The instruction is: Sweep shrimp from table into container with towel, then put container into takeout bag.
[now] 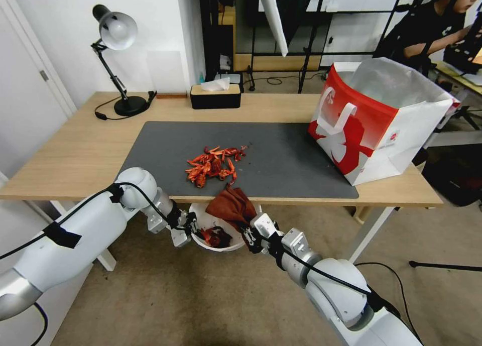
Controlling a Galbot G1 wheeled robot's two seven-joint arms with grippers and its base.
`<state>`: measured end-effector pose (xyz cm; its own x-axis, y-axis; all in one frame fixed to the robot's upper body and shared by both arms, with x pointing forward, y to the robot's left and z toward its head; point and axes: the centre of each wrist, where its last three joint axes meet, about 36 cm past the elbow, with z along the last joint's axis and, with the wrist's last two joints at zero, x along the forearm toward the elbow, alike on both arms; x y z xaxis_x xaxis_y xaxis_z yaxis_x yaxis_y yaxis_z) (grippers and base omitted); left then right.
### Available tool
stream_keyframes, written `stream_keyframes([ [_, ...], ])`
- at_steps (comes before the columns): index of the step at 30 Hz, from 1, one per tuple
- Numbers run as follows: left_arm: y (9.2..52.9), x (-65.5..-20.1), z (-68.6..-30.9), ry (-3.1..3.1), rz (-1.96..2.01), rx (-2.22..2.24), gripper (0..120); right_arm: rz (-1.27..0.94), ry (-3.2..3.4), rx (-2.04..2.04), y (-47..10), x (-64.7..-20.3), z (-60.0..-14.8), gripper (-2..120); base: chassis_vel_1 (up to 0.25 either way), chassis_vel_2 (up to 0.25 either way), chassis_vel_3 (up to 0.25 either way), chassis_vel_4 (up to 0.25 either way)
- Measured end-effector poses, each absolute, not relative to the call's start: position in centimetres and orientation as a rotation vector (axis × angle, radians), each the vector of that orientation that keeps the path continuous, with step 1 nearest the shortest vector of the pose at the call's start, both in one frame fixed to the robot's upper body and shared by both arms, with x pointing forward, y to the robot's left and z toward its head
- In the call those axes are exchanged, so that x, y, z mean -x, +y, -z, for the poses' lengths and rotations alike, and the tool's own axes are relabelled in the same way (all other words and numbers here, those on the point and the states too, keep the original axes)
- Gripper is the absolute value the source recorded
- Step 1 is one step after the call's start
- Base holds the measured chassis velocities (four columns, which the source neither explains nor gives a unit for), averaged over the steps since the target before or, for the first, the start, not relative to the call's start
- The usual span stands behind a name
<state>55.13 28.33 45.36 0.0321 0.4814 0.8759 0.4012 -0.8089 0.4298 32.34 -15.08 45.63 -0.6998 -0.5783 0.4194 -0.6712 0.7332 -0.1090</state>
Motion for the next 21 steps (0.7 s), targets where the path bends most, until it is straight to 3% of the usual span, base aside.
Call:
stream_keyframes([
  [16,29.2,-54.3,-45.0,0.956,-1.926,-2.221,0,-0.24,-2.706,-0.981,-16.2,-33.7,-49.1,5,0.0,0.0,0.0,0.0],
  [21,29.9,-53.7,-44.9,0.966,-1.929,-2.223,0,-0.096,-2.811,-0.944,-17.4,-36.6,-50.0,5,0.0,0.0,0.0,0.0],
])
